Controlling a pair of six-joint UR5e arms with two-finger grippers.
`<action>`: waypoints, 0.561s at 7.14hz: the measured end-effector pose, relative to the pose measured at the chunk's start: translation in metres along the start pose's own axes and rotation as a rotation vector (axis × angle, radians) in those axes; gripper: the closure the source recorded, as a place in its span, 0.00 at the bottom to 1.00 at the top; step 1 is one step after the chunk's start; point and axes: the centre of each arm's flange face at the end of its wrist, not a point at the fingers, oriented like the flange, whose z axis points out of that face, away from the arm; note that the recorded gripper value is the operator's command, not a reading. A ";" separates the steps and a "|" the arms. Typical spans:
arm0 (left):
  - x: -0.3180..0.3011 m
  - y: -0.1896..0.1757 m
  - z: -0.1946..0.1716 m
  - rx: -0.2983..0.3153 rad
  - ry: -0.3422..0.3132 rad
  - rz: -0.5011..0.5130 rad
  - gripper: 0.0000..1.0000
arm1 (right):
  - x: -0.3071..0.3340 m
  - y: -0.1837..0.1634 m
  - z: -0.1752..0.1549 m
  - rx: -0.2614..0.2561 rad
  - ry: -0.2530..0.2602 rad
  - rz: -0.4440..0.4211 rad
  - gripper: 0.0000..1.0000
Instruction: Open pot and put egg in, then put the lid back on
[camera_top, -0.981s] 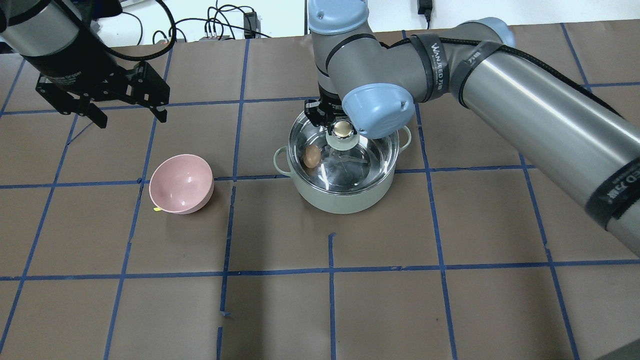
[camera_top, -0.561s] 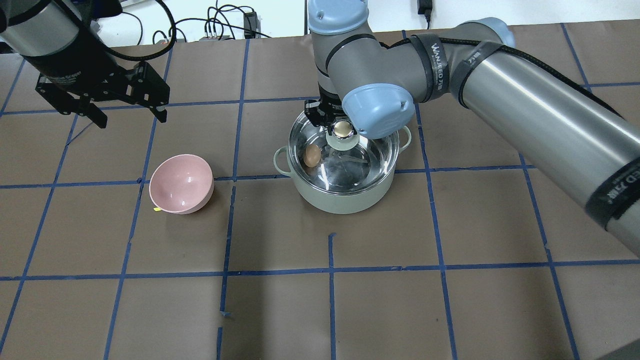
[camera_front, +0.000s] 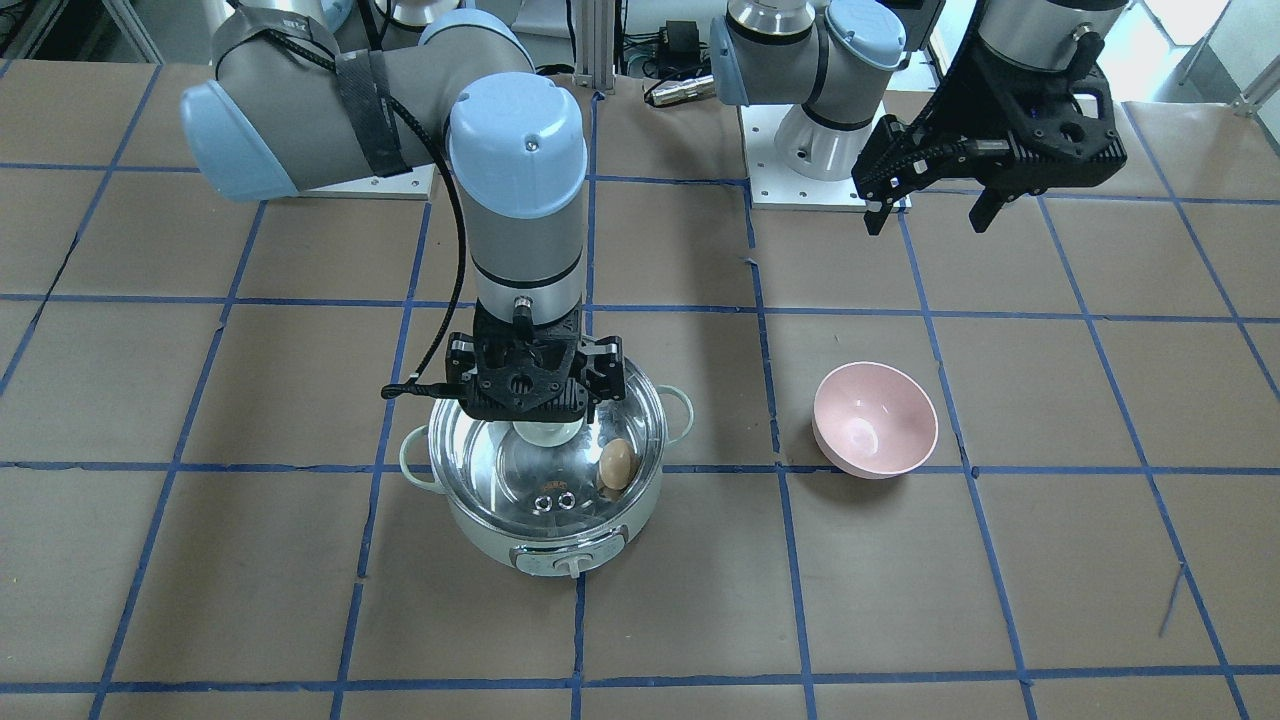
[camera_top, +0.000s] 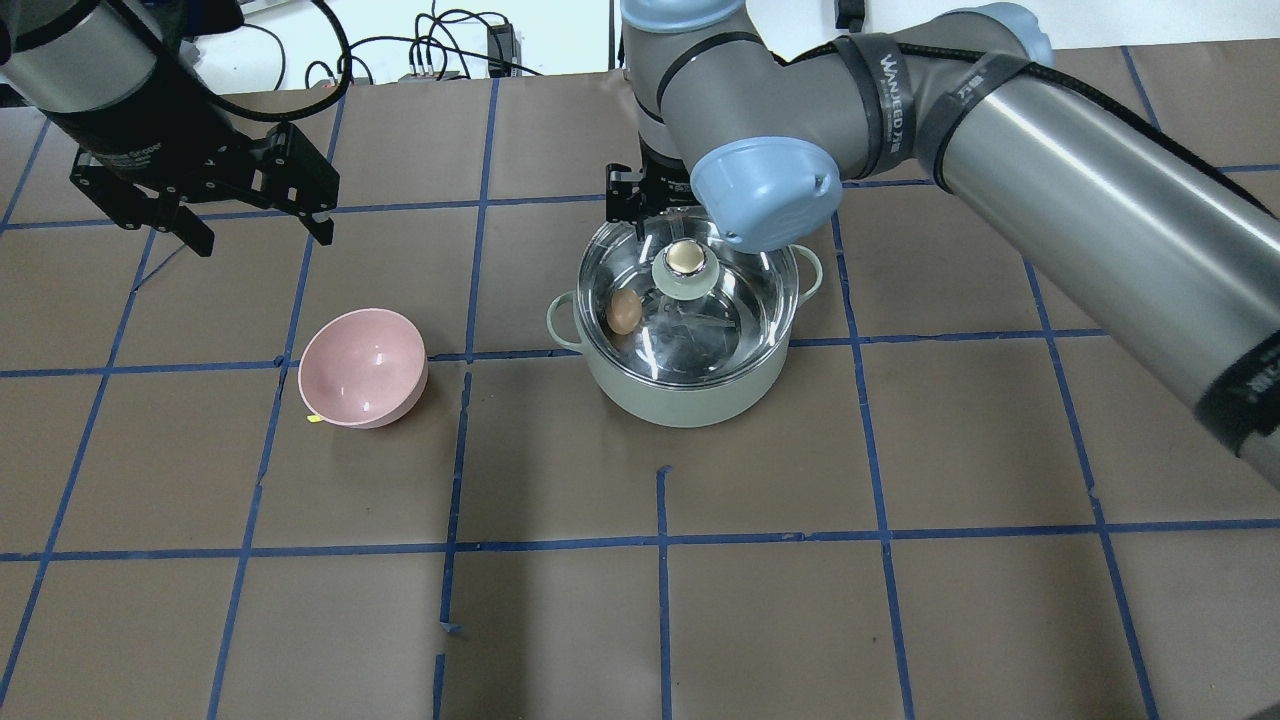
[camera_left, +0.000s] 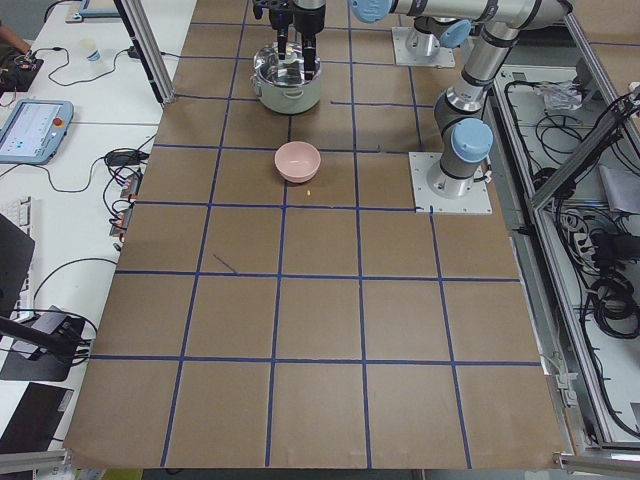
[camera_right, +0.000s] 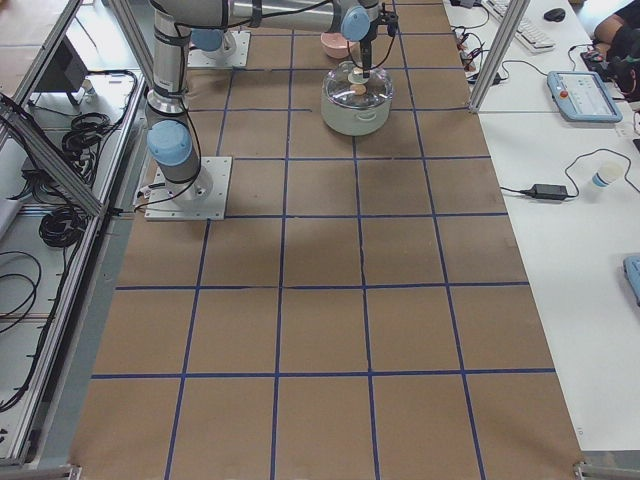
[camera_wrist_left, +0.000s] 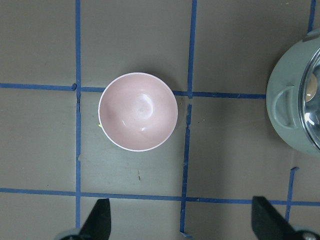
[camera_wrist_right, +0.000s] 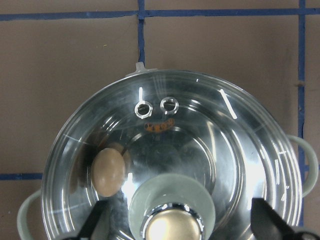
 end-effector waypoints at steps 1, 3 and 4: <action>0.000 0.000 0.000 0.000 -0.001 0.000 0.00 | 0.020 0.001 -0.028 -0.007 -0.006 0.016 0.01; 0.000 0.000 -0.001 0.001 -0.001 0.000 0.00 | 0.098 0.014 -0.090 -0.051 -0.007 0.062 0.01; 0.000 0.001 -0.001 0.001 -0.001 0.000 0.00 | 0.137 0.020 -0.114 -0.052 -0.004 0.078 0.01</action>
